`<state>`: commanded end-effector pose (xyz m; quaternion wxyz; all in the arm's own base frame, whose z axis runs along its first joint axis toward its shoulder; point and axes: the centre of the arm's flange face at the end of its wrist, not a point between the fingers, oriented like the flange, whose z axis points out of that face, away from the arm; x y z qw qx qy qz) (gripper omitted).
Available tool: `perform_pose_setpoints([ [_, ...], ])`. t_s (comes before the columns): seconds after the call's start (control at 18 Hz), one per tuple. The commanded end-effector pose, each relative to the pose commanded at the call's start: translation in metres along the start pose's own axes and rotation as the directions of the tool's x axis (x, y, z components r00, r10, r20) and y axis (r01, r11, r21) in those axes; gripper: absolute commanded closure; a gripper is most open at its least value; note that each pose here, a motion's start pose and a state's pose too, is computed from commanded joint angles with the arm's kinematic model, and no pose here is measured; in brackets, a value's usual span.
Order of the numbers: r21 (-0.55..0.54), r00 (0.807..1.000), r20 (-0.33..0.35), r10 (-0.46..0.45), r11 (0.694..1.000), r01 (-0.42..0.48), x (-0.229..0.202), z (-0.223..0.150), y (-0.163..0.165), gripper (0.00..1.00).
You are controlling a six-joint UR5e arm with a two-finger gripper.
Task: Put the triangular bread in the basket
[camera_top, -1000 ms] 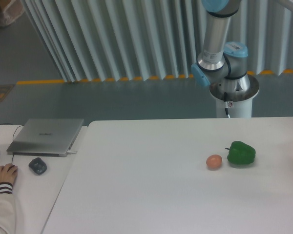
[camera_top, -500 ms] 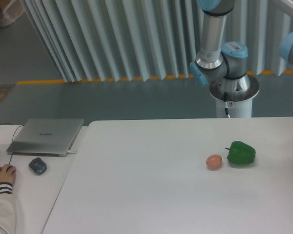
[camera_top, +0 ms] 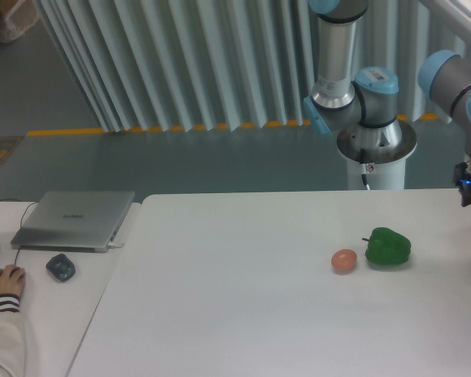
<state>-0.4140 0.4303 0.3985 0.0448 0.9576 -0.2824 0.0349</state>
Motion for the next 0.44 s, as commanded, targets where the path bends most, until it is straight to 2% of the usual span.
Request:
perform_pose_setpoints([
  [0.22, -0.005, 1.0, -0.019, 0.015, 1.0, -0.015, 0.012, 0.01, -0.009, 0.0],
  [0.44, 0.015, 1.0, 0.001, -0.014, 1.0, 0.014, 0.015, 0.001, -0.02, 0.0],
])
